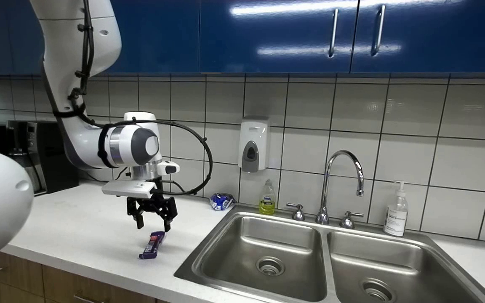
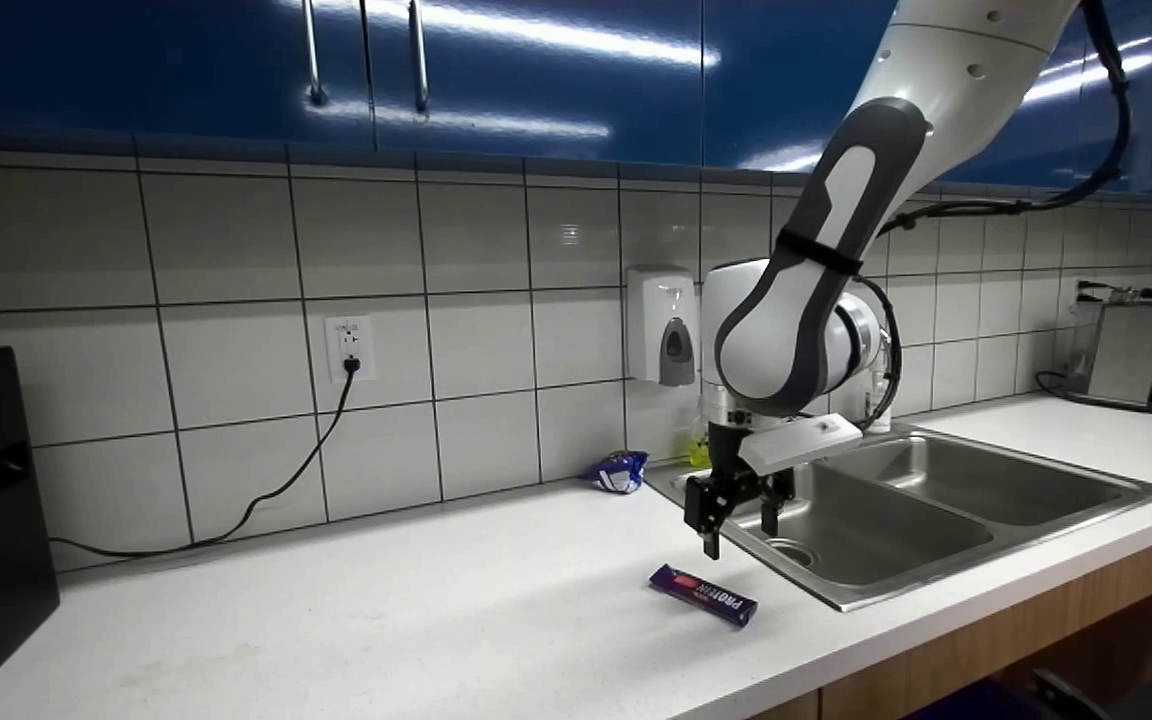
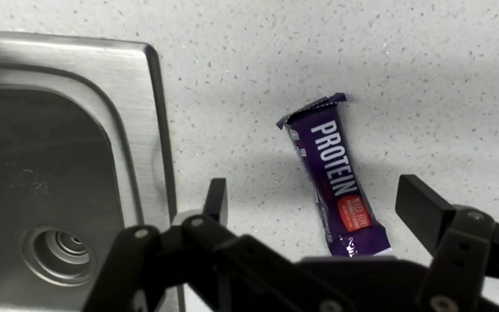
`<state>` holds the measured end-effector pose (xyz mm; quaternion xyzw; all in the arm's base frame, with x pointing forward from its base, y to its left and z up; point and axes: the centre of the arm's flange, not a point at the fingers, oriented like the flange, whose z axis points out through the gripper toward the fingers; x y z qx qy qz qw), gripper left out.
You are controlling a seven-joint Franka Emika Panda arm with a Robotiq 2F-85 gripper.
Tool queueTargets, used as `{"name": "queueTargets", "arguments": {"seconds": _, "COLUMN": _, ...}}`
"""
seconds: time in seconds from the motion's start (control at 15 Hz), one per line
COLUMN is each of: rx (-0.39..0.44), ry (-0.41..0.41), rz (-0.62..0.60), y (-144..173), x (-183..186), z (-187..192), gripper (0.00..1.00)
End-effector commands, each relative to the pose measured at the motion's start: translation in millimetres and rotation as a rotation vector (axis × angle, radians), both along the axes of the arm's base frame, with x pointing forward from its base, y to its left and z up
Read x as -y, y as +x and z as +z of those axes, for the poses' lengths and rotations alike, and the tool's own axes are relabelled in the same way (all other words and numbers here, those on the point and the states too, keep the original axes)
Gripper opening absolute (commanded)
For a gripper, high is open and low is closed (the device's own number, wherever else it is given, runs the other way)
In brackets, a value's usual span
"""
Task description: Shift the chocolate bar from the sink to the counter
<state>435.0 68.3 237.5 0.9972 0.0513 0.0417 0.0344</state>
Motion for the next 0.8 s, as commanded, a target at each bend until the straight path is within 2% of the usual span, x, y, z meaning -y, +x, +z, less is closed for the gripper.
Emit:
{"name": "queueTargets", "arguments": {"seconds": 0.0, "rx": 0.027, "ry": 0.031, "rz": -0.079, "y": -23, "x": 11, "z": 15, "gripper": 1.00}}
{"name": "queueTargets", "arguments": {"seconds": 0.73, "rx": -0.146, "ry": 0.054, "rz": -0.180, "y": -52, "x": 10, "z": 25, "gripper": 1.00}}
